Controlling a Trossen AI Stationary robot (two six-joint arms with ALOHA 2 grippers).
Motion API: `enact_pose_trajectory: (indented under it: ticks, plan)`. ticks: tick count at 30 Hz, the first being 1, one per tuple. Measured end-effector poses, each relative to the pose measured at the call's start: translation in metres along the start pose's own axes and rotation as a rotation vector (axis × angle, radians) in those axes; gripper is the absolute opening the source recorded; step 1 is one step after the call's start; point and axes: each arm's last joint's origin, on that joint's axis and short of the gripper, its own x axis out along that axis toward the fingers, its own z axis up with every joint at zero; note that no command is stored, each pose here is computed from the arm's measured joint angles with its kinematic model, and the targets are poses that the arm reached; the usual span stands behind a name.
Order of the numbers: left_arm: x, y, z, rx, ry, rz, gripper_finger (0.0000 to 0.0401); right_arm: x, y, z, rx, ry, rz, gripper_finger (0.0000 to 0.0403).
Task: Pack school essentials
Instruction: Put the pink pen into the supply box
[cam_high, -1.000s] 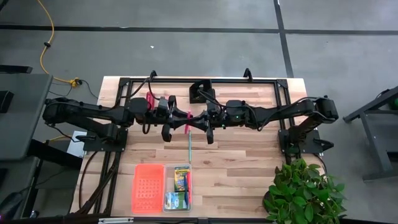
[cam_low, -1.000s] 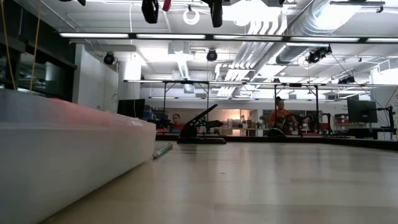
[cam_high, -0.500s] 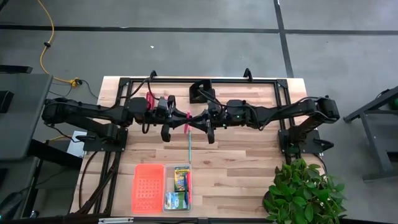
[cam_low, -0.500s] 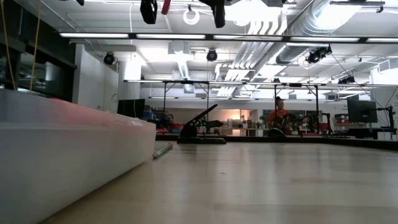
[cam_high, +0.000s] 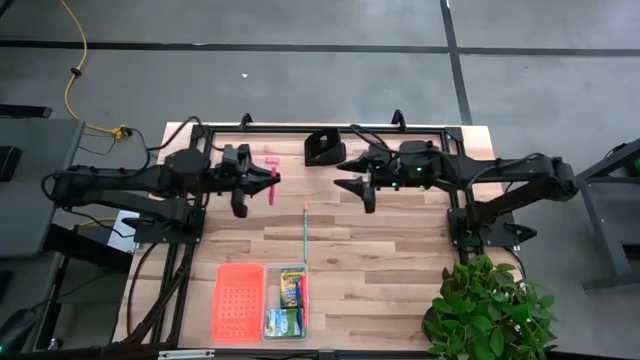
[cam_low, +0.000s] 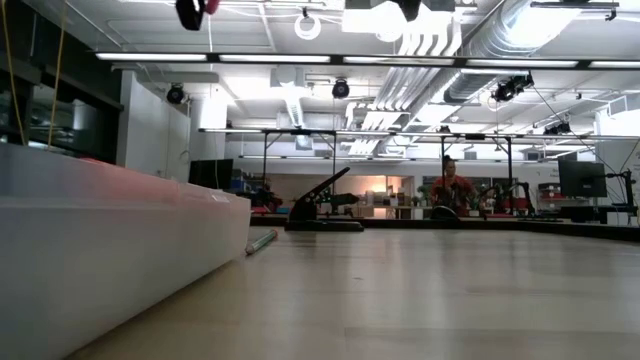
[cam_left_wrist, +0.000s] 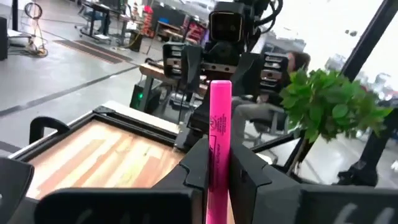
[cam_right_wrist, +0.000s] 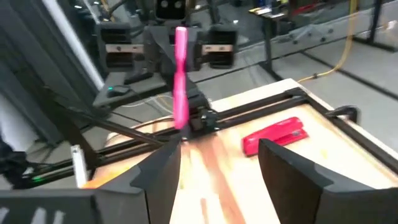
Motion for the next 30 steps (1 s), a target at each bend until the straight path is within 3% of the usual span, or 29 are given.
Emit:
enact_pose_trajectory:
  ticks: [8,12,15,18,26,30]
  plan:
    - [-0.017,-0.008,-0.03,-0.075,-0.073,0.003,0.0022,-0.01,0.008,-0.002,-0.092,0.001,-0.045,0.021]
    - [-0.02,-0.011,-0.041,-0.108,-0.116,-0.016,0.0023,-0.003,0.001,-0.03,-0.037,-0.103,-0.02,0.021]
    - [-0.021,-0.014,-0.042,-0.126,-0.121,-0.029,0.0024,-0.006,-0.004,-0.049,0.04,-0.181,0.011,0.021]
    - [-0.021,-0.016,-0.043,-0.128,-0.117,-0.04,0.0025,-0.016,-0.005,-0.05,0.078,-0.281,0.043,0.021]
    - [-0.021,-0.016,-0.043,-0.131,-0.118,-0.035,0.0025,-0.023,-0.006,-0.051,0.038,-0.305,0.044,0.021]
    - [-0.021,-0.015,-0.043,-0.219,-0.133,0.0,0.0025,-0.023,-0.007,-0.052,0.063,-0.297,0.046,0.021]
